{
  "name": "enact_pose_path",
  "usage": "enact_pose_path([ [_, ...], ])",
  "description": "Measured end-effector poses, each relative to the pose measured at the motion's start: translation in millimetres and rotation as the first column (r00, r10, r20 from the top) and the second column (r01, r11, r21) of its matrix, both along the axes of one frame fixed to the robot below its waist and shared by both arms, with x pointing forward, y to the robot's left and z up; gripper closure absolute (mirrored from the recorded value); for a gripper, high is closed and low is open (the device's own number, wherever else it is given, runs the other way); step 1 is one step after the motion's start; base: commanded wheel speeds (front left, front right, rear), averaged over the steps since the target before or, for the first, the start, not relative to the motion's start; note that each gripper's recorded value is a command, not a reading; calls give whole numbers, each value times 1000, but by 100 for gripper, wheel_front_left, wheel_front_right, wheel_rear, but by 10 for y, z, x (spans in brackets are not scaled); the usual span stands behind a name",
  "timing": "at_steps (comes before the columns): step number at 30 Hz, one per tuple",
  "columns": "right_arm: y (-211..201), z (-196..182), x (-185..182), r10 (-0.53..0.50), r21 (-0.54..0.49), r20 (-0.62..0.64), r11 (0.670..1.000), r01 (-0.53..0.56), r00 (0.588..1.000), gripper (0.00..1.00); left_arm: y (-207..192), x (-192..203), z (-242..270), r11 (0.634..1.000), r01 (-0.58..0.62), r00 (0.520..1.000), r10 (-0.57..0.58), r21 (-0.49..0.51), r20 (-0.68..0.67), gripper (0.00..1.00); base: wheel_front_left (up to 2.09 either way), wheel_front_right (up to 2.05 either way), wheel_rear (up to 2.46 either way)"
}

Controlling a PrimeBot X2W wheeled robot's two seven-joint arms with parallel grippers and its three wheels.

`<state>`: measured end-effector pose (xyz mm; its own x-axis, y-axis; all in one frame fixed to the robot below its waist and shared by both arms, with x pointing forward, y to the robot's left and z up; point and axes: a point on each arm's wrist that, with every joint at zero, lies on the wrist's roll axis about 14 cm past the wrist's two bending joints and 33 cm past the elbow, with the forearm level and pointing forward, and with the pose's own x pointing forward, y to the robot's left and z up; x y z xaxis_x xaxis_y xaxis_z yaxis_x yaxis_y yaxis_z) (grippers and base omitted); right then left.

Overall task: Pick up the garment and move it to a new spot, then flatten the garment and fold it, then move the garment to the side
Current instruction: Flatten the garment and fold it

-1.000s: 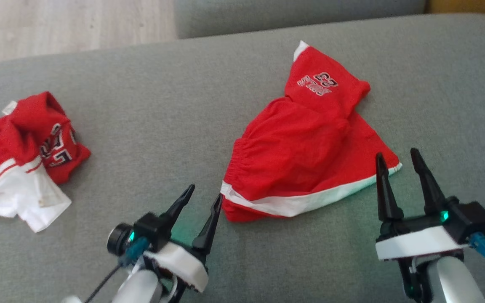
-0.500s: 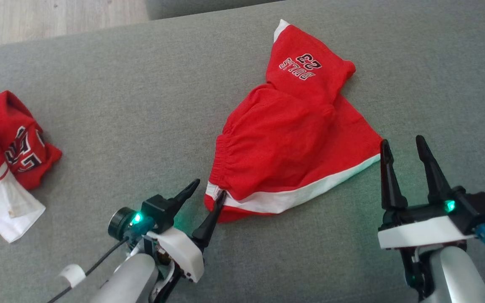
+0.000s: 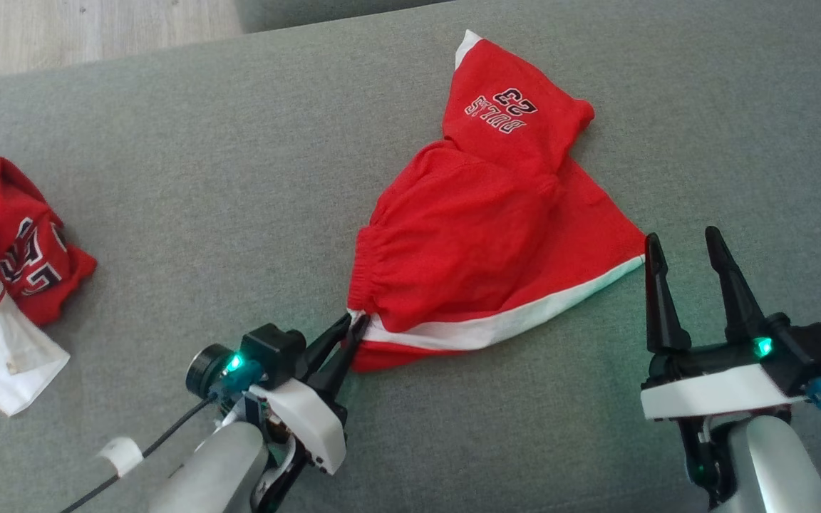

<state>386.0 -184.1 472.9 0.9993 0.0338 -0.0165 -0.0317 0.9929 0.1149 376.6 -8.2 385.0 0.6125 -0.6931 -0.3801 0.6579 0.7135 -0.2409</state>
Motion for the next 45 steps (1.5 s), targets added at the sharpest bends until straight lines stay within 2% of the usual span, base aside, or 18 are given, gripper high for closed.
enact_pose_path([
  [1, -2, -1, 1, -1, 0, 0, 1000, 1, 1000, 0, 3, 11, 15, 1000, -4, 1000, 4, -6, 7, 100, 0, 0, 0],
  [6, -27, -31, -7, -7, -3, -10, 1000, 7, 1000, 0, 39, 42, 78, 999, -25, 999, 26, -25, 37, 100, 0, 0, 0],
  [14, -150, -533, -164, -37, -54, -176, 998, 28, 984, 0, 199, 211, 458, 985, -138, 972, 155, -102, 179, 100, 0, 0, 0],
  [18, -167, -697, -116, -37, -78, -234, 997, 19, 971, 0, 230, 236, 603, 982, -148, 957, 173, -121, 233, 100, 0, 0, 0],
  [24, -92, -801, 93, -17, -53, -280, 999, 2, 960, 0, 257, 251, 657, 979, -157, 949, 187, -133, 255, 100, 0, 0, 0],
  [30, -38, -1072, 79, -1, -50, -394, 999, -21, 919, 0, 277, 253, 651, 977, -163, 948, 193, -135, 255, 100, 0, 0, 0],
  [38, 27, -1123, 68, 21, -43, -416, 998, -43, 909, 0, 266, 256, 669, 978, -162, 946, 193, -134, 262, 100, 0, 0, 0],
  [39, 42, -1125, 59, 26, -41, -417, 998, -47, 909, 16, 262, 255, 675, 978, -161, 945, 192, -134, 263, 100, 0, 0, 0],
  [41, 92, -1117, 46, 45, -38, -416, 997, -67, 908, 100, 259, 256, 692, 978, -162, 944, 193, -133, 269, 100, 0, 0, 0],
  [45, 203, -1064, 31, 79, -29, -401, 995, -99, 913, 100, 273, 258, 725, 977, -170, 937, 200, -127, 287, 100, 0, 0, 0],
])
